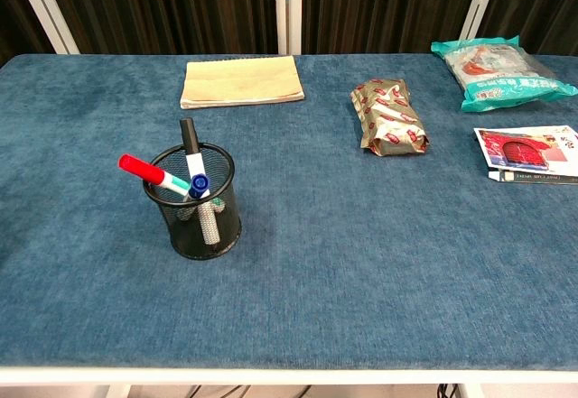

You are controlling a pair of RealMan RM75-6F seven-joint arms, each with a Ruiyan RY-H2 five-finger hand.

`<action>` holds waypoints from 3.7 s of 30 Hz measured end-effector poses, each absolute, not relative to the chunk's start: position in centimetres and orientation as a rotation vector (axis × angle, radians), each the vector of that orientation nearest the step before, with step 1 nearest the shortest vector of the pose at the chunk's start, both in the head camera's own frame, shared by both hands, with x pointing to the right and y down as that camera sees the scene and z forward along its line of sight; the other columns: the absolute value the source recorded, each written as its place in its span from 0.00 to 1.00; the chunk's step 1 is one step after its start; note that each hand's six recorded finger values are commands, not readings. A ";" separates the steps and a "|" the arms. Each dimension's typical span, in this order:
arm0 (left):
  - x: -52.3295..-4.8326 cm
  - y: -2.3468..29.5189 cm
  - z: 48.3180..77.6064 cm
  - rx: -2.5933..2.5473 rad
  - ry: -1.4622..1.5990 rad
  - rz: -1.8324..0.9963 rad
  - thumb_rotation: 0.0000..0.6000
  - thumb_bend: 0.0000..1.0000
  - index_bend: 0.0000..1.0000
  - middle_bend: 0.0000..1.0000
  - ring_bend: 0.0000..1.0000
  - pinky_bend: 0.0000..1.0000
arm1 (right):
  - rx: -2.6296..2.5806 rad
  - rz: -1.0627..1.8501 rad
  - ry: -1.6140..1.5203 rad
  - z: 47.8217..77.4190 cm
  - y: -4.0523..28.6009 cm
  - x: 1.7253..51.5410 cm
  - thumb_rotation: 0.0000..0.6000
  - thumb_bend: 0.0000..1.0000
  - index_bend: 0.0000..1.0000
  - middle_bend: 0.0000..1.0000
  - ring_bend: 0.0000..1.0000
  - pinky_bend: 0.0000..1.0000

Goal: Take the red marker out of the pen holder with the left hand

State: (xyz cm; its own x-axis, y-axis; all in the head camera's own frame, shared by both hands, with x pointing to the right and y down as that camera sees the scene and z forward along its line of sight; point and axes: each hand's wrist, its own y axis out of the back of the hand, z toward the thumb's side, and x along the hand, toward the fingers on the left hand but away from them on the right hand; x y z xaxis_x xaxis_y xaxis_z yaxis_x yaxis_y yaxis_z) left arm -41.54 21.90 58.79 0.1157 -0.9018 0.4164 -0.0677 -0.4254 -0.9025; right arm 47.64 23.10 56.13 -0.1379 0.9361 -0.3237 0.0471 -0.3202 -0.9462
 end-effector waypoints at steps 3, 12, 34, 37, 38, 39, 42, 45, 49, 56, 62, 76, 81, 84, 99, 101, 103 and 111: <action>-41.6 21.9 58.8 -1.642 0.964 -1.400 1.00 0.16 0.14 0.09 0.00 0.06 | -1.397 1.555 -1.160 56.2 23.1 47.6 1.00 0.18 0.00 0.00 0.00 0.00; -41.2 21.7 58.6 -1.651 0.965 -1.380 1.00 0.16 0.14 0.08 0.00 0.06 | -1.384 1.539 -1.178 55.7 22.9 47.7 1.00 0.18 0.00 0.00 0.00 0.00; -29.9 20.5 60.7 -2.006 0.734 -1.134 1.00 0.16 0.17 0.11 0.00 0.10 | -1.379 1.497 -1.229 54.1 21.8 46.9 1.00 0.18 0.00 0.00 0.00 0.00; -28.2 20.6 61.4 -2.039 0.722 -1.094 1.00 0.16 0.23 0.14 0.03 0.13 | -1.376 1.498 -1.233 53.9 21.7 47.0 1.00 0.18 0.00 0.00 0.00 0.00; -27.7 20.6 61.6 -2.045 0.721 -1.082 1.00 0.16 0.24 0.14 0.03 0.13 | -1.377 1.499 -1.237 53.8 21.7 47.1 1.00 0.18 0.00 0.00 0.00 0.00; -27.3 20.6 61.7 -2.050 0.720 -1.069 1.00 0.17 0.27 0.15 0.04 0.14 | -1.377 1.499 -1.241 53.8 21.7 47.1 1.00 0.18 0.00 0.00 0.00 0.00; -25.9 20.6 62.2 -2.058 0.710 -1.033 1.00 0.19 0.28 0.17 0.06 0.16 | -1.379 1.503 -1.251 53.8 21.7 47.4 1.00 0.18 0.00 0.00 0.00 0.00; -25.1 20.4 62.5 -2.058 0.710 -1.010 1.00 0.20 0.30 0.18 0.07 0.17 | -1.381 1.509 -1.254 53.9 21.6 47.5 1.00 0.18 0.00 0.00 0.00 0.00; -24.6 20.2 63.0 -2.042 0.727 -0.997 1.00 0.22 0.33 0.18 0.07 0.18 | -1.383 1.511 -1.257 53.9 21.6 47.7 1.00 0.18 0.00 0.00 0.00 0.00; -23.5 19.9 63.6 -2.028 0.750 -0.962 1.00 0.27 0.37 0.20 0.07 0.18 | -1.388 1.516 -1.256 53.8 21.5 47.6 1.00 0.18 0.00 0.00 0.00 0.00; -23.1 19.6 63.9 -2.020 0.767 -0.953 1.00 0.32 0.41 0.22 0.07 0.18 | -1.394 1.530 -1.257 54.0 21.6 47.7 1.00 0.18 0.00 0.00 0.00 0.00; -23.4 19.7 64.4 -1.986 0.779 -0.983 1.00 0.33 0.47 0.23 0.07 0.18 | -1.393 1.550 -1.262 54.2 21.5 47.9 1.00 0.18 0.00 0.00 0.00 0.00; -23.3 19.7 64.5 -1.989 0.780 -0.982 1.00 0.33 0.48 0.23 0.07 0.18 | -1.395 1.563 -1.265 54.5 21.6 48.1 1.00 0.18 0.00 0.00 0.00 0.00; -23.2 19.6 64.4 -1.992 0.784 -0.974 1.00 0.33 0.48 0.23 0.07 0.18 | -1.394 1.564 -1.267 54.5 21.6 48.1 1.00 0.18 0.00 0.00 0.00 0.00; -23.1 19.3 64.6 -1.982 0.788 -0.952 1.00 0.34 0.50 0.25 0.08 0.18 | -1.399 1.572 -1.263 54.8 21.6 48.1 1.00 0.18 0.00 0.00 0.00 0.00; -23.1 19.3 64.6 -1.984 0.787 -0.952 1.00 0.34 0.51 0.25 0.08 0.18 | -1.400 1.574 -1.262 54.9 21.6 48.1 1.00 0.18 0.00 0.00 0.00 0.00; -23.0 19.3 64.6 -1.988 0.781 -0.953 1.00 0.34 0.52 0.25 0.08 0.18 | -1.401 1.575 -1.262 54.9 21.6 48.1 1.00 0.18 0.00 0.00 0.00 0.00; -22.9 19.2 64.7 -2.000 0.788 -0.947 1.00 0.36 0.55 0.25 0.08 0.18 | -1.402 1.575 -1.265 54.9 21.6 48.1 1.00 0.18 0.00 0.00 0.00 0.00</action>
State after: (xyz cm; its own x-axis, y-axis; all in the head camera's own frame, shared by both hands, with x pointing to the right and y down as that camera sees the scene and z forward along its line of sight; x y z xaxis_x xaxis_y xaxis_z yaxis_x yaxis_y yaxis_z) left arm -22.90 19.22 64.70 0.5319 -0.7733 0.3452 -0.1991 -0.5104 -0.8366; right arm 48.10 21.57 54.86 -0.1987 0.9250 -0.3240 0.1165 -0.3059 -0.9449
